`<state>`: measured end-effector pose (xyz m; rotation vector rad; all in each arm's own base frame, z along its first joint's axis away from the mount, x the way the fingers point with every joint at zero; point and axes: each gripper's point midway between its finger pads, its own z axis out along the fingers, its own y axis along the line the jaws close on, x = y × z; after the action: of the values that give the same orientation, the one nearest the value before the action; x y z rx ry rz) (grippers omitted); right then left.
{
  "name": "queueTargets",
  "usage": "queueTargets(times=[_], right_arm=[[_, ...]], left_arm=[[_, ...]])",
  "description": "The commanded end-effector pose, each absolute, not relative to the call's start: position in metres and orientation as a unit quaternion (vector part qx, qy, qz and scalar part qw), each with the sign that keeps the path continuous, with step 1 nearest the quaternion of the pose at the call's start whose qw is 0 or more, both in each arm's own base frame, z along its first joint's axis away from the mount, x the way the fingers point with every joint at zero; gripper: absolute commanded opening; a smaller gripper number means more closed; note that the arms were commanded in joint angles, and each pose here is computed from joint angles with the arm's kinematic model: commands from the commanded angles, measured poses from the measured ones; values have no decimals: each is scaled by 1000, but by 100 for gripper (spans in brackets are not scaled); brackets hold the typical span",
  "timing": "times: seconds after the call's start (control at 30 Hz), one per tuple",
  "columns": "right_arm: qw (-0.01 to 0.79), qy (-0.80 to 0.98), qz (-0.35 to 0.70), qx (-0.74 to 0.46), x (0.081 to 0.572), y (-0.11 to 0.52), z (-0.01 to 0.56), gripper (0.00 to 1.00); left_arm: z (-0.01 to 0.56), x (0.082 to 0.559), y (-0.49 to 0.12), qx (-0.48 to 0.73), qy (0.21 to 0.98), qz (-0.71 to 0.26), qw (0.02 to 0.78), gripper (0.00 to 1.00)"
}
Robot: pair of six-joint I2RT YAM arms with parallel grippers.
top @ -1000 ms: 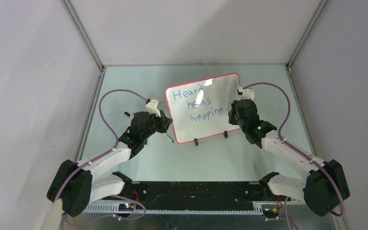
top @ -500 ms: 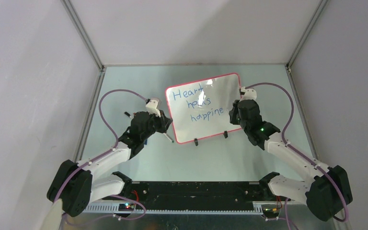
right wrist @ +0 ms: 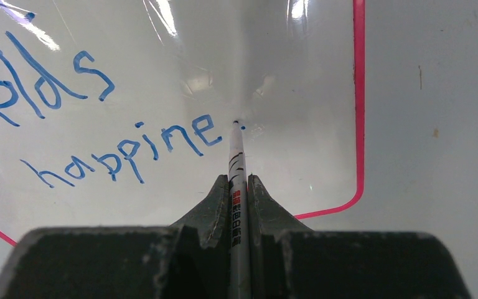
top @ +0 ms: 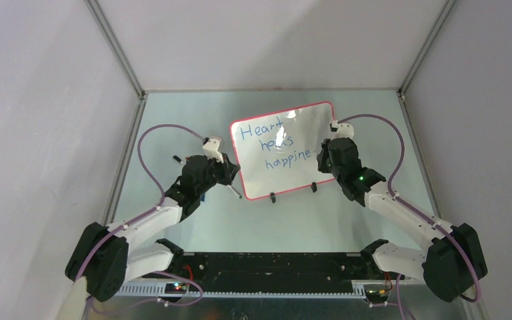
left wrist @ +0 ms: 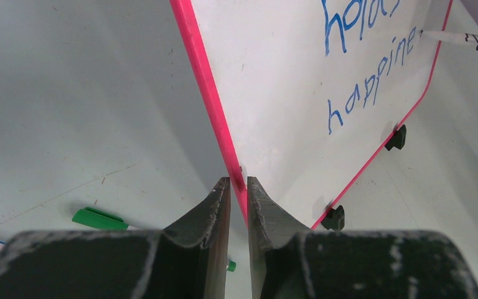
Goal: Write a sentence on the whiteboard
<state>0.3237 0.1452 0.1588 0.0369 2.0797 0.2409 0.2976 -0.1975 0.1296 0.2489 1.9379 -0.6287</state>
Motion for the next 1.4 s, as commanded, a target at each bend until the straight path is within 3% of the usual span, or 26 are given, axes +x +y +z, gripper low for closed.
queueTargets(times=[0.0, 1.37], right_arm=[[533, 838, 116, 18, 337, 153, 186, 0], [524, 842, 128, 2, 344, 163, 186, 0]], left_arm=[[142, 300, -199, 111, 793, -262, 538, 21], [142, 301, -197, 111, 794, -258, 538, 21]])
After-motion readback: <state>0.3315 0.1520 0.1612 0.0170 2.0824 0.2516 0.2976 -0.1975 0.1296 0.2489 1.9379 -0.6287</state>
